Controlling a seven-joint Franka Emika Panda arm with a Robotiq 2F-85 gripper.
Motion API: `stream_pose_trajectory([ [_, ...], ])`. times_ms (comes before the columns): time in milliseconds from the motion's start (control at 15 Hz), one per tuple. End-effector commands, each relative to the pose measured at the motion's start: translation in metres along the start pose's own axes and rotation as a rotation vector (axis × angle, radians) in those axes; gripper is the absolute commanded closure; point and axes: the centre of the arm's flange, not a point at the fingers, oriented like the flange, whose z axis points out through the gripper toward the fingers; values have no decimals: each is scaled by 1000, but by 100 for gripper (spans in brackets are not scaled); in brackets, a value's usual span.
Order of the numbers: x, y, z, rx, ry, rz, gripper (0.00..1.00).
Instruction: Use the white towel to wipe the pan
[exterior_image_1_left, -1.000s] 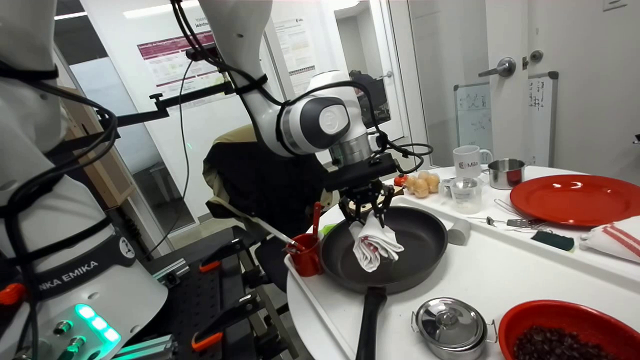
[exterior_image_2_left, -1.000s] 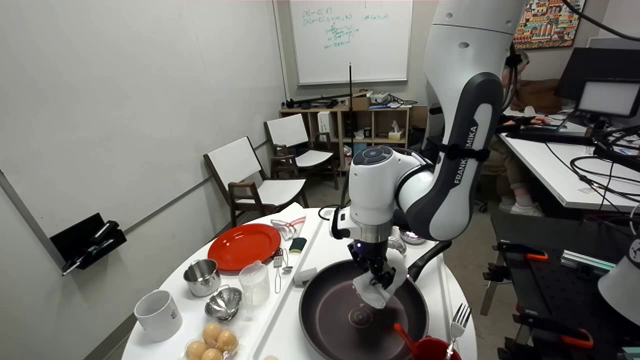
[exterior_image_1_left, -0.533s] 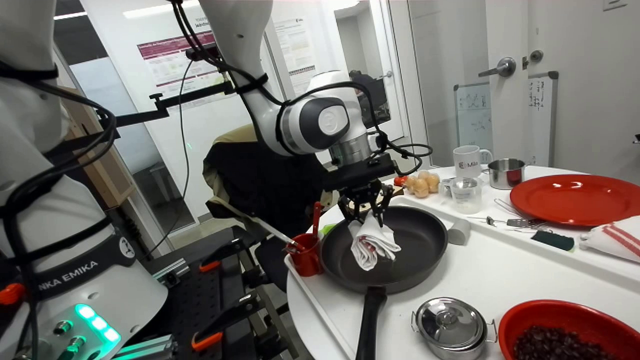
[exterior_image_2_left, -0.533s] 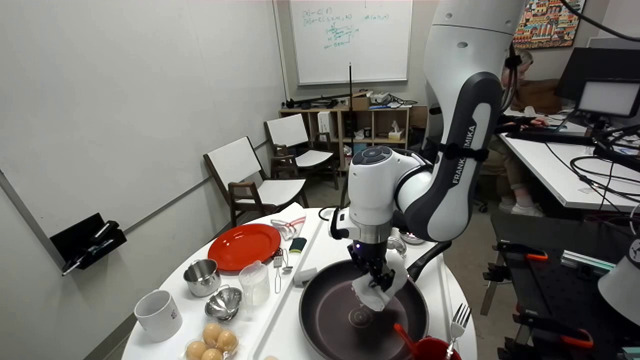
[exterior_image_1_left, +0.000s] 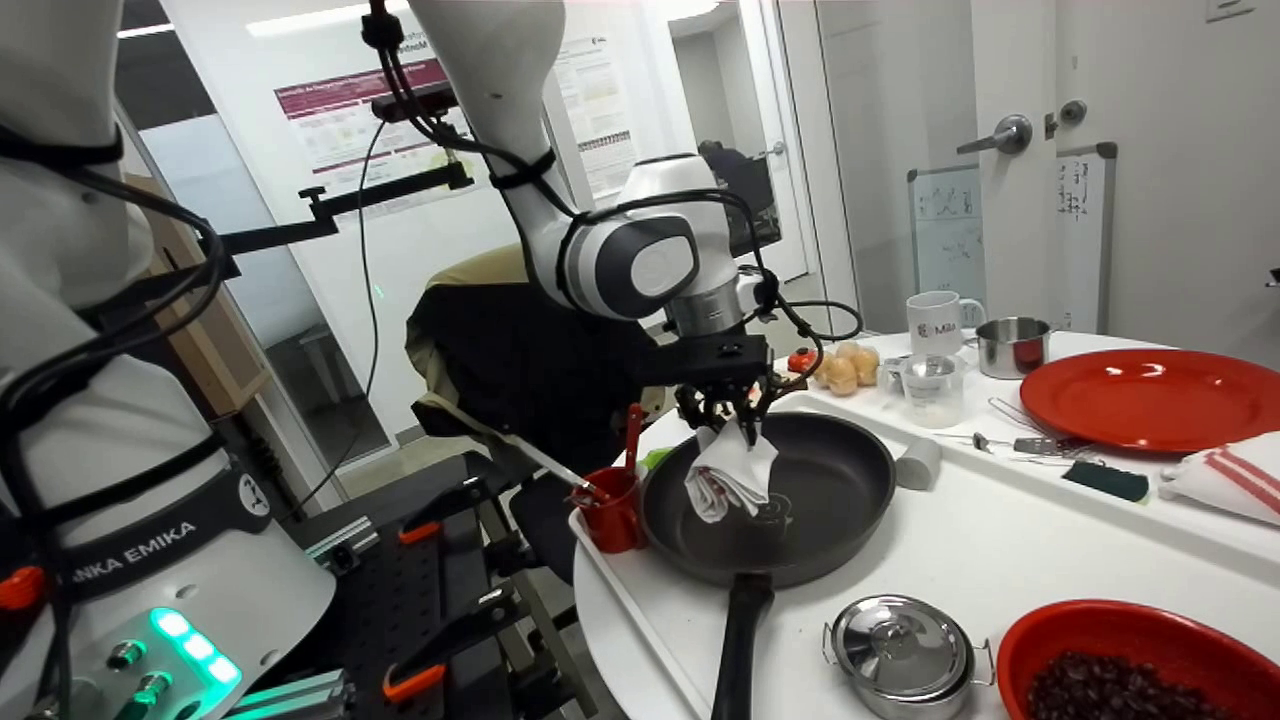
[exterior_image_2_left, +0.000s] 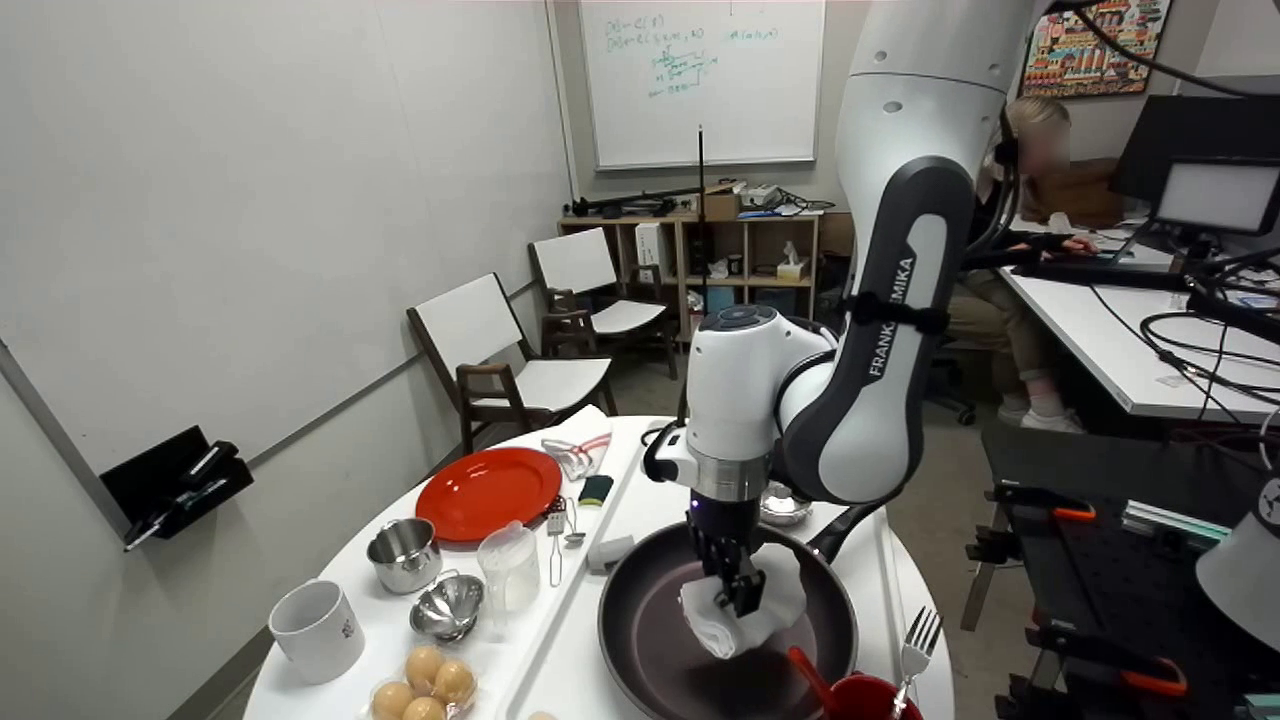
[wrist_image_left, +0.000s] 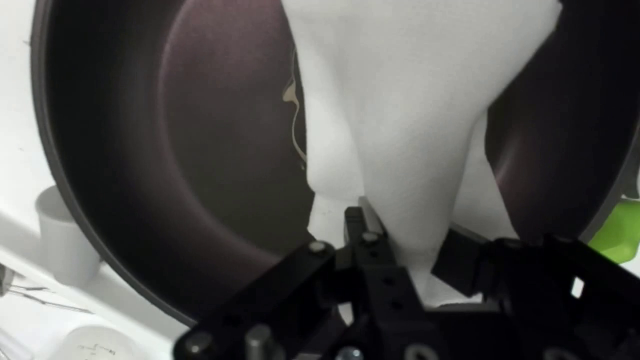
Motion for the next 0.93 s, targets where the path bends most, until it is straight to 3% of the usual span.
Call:
stream_pose_trajectory([
  [0,-5,11,24,-36,28,119,96],
  [533,-35,22,85,-55,-18,295,96],
  [867,-39,29,95,-93,-13,352,96],
])
